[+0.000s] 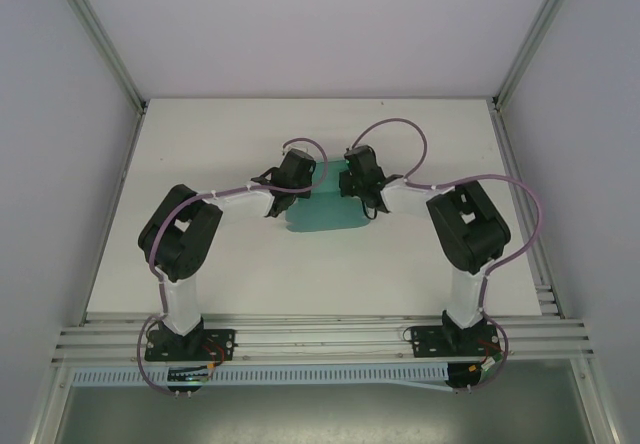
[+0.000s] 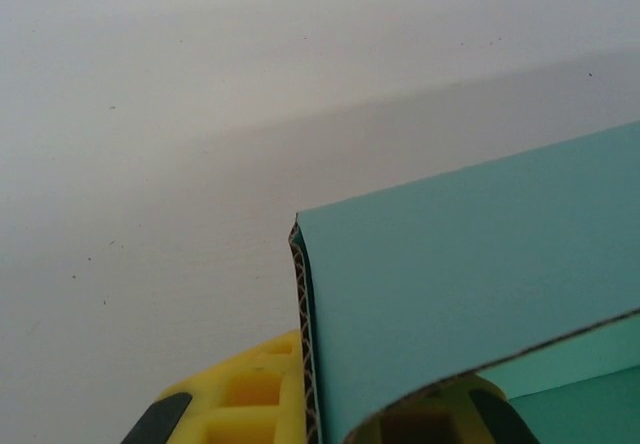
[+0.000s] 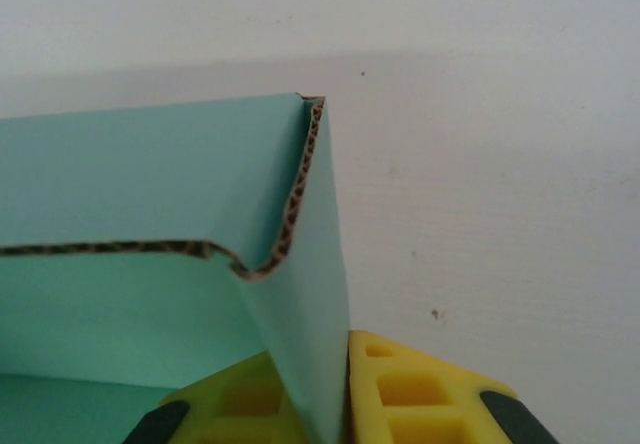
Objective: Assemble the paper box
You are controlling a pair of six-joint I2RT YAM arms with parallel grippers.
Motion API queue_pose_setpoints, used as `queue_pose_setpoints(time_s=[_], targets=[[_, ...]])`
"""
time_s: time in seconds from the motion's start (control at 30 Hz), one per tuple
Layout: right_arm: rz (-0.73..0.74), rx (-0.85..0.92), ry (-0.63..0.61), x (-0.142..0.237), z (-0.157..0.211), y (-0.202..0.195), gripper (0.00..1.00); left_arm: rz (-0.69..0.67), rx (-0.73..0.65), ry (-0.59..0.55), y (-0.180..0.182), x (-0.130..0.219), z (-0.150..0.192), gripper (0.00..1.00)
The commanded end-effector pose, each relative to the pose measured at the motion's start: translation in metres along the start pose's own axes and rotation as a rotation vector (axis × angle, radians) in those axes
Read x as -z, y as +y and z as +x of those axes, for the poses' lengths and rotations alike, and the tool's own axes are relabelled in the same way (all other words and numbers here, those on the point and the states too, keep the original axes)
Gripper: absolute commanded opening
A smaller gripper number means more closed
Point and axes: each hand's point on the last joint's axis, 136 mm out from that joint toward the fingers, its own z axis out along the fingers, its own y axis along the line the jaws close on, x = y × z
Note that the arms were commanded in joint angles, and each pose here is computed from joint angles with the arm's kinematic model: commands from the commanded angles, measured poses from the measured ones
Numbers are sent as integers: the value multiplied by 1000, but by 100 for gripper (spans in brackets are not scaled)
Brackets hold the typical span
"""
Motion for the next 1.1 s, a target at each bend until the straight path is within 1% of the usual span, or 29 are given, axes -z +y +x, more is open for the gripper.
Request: queue_pose_setpoints(time_s=[0.0,0.03,0.1,0.17,0.27,0.3,0.4,0.47,0.57,0.6,0.67,0.73,0.77,0.9,0.93,1.0,1.03,1.07], targets=[[384,25,137,2,38,-72,8,-120,-106,154,31,3,46,0],[438,34,151,6,41,-79,5,-120,-105,152,31,4,45,0],[520,46,178,14,43,-91,4,-125,-101,153,32,4,45,0],[633,66,201,27,45,-106,4,-134,-102,154,34,5,45,0],[841,113,196,51,42,-132,2,-150,-100,148,37,7,43,0],[883,123,191,55,41,-138,2,-150,-99,146,37,8,43,0],[966,112,164,64,38,-148,2,-153,-99,149,38,8,43,0],[1013,92,120,68,32,-152,3,-156,-97,151,38,8,44,0],[1022,47,51,68,25,-151,2,-151,-96,154,38,9,44,0],[1029,39,20,68,21,-151,0,-150,-95,152,37,9,43,0],[1009,25,-24,64,16,-148,0,-143,-94,152,36,9,43,0],[927,21,-51,52,14,-139,0,-136,-92,154,35,8,43,0],[866,8,-56,45,15,-133,0,-135,-91,154,34,8,43,0],[506,-62,-112,16,15,-97,1,-130,-90,156,33,7,43,0],[453,-80,-135,14,13,-91,2,-131,-92,157,33,7,43,0],[340,-76,-158,9,10,-76,8,-127,-94,156,32,7,43,0],[315,-75,-162,8,10,-73,10,-125,-94,157,32,7,43,0],[273,-57,-161,7,8,-66,10,-123,-95,155,32,7,43,0]])
